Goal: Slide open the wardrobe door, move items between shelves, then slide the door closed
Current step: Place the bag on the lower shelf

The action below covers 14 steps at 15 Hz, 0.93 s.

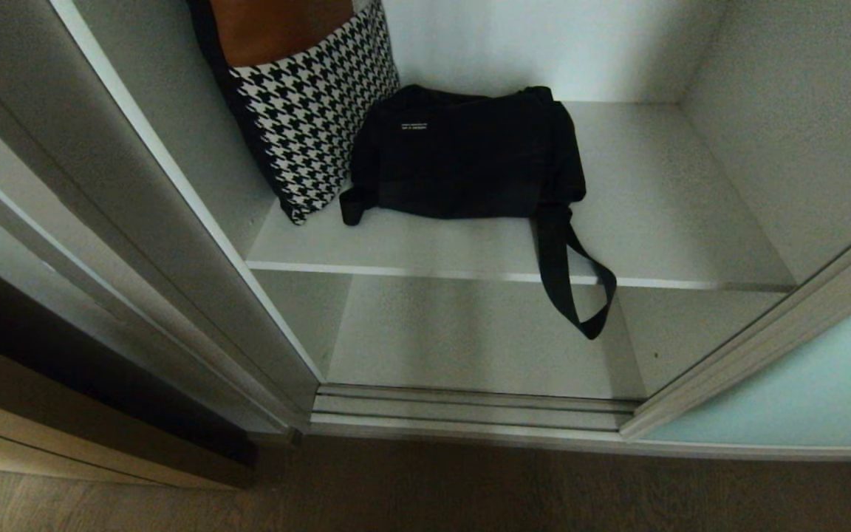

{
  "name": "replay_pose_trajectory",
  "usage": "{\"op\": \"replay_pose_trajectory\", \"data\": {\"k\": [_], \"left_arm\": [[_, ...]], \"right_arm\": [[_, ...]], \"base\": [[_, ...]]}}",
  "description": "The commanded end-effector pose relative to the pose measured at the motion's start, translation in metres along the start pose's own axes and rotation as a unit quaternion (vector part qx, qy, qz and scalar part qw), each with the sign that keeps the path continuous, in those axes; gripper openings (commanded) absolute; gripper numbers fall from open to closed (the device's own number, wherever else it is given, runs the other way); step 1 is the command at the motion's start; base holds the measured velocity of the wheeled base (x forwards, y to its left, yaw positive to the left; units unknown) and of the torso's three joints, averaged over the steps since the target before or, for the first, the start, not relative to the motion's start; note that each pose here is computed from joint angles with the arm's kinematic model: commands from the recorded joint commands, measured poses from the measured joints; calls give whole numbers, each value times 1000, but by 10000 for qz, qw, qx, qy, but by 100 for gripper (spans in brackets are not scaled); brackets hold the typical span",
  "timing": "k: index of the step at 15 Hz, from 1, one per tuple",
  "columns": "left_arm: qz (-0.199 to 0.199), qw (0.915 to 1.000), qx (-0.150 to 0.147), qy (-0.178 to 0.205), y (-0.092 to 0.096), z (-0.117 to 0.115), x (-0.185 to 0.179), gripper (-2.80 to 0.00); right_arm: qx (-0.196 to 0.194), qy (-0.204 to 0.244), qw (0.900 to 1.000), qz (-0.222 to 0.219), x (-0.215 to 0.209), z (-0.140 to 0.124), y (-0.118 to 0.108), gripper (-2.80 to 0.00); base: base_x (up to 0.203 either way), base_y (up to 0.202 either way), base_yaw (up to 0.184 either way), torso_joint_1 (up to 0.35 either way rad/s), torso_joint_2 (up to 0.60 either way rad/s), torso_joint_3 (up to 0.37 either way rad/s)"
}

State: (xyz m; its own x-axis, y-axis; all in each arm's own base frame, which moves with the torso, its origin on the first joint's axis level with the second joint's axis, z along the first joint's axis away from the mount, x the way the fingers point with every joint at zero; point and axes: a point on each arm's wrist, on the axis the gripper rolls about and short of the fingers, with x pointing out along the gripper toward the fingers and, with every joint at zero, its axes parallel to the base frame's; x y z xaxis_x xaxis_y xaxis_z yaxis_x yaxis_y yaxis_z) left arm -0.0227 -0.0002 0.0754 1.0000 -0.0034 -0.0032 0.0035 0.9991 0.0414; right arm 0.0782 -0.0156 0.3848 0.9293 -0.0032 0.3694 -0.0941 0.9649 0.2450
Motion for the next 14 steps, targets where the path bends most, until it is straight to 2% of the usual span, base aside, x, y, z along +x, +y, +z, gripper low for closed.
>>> {"op": "replay_pose_trajectory", "data": {"k": [1,6,11,13,14], "left_arm": [[1,10000,0,7,0,0,0,-280],[1,10000,0,7,0,0,0,-280],[1,10000,0,7,0,0,0,-280],[1,10000,0,7,0,0,0,-280],[1,10000,0,5,0,0,0,-280]], "right_arm": [[-49,-56,9999,-86,0,2,-1,-280],[-212,-69,9987,-451,3,1,-10,-280],[-363,-52,9973,-633,4,0,-14,-280],[-388,-100,9975,-589,1,2,-12,-280],[-402,-169,9981,-435,-4,7,-7,-280]], "base": [[0,0,0,0,0,0],[0,0,0,0,0,0],[0,0,0,0,0,0],[0,0,0,0,0,0],[0,0,0,0,0,0]]}}
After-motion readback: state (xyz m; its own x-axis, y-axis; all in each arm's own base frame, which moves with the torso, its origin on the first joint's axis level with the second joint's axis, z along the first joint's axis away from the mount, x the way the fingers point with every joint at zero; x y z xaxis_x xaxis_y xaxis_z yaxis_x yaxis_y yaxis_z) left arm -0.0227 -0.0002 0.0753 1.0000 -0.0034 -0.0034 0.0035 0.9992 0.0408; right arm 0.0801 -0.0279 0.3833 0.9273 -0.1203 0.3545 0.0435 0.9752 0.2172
